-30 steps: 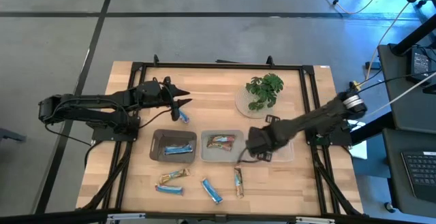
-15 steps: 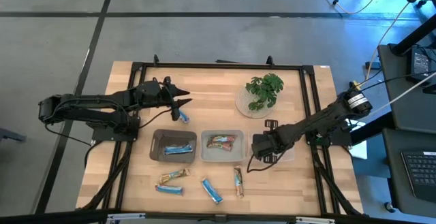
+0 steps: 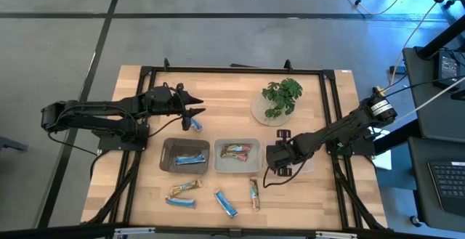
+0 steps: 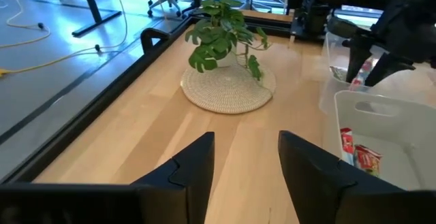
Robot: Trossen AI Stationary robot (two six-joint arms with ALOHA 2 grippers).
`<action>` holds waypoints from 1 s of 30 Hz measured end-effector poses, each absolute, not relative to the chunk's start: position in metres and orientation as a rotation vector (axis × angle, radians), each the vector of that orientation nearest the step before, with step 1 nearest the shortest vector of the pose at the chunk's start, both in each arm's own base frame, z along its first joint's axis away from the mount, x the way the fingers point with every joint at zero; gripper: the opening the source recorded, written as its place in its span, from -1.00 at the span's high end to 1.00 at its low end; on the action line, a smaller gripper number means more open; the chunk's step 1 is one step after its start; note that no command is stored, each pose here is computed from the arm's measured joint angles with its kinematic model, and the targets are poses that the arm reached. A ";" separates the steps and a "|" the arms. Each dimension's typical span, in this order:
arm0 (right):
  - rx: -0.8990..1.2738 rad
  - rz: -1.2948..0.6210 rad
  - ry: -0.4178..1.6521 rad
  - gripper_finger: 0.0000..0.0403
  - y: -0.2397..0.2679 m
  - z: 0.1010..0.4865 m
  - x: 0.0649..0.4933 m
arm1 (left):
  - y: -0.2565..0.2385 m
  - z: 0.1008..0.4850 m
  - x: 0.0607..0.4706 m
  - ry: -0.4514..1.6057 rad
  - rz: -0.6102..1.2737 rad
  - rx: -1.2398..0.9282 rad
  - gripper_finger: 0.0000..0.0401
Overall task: Pick and place Granola Bars by type
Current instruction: Put the orange granola bar into the transparent bin, then put the blue granola bar into the black bin
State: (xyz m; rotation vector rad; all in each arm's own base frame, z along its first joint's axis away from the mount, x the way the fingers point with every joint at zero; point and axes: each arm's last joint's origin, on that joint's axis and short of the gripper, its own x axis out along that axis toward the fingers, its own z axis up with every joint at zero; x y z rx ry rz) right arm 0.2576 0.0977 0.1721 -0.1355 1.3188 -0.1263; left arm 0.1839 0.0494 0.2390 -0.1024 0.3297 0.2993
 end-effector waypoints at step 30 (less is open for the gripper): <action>-0.081 -0.111 0.688 -0.01 0.059 0.236 0.181 | 0.050 0.242 0.187 0.487 0.260 -0.054 -0.29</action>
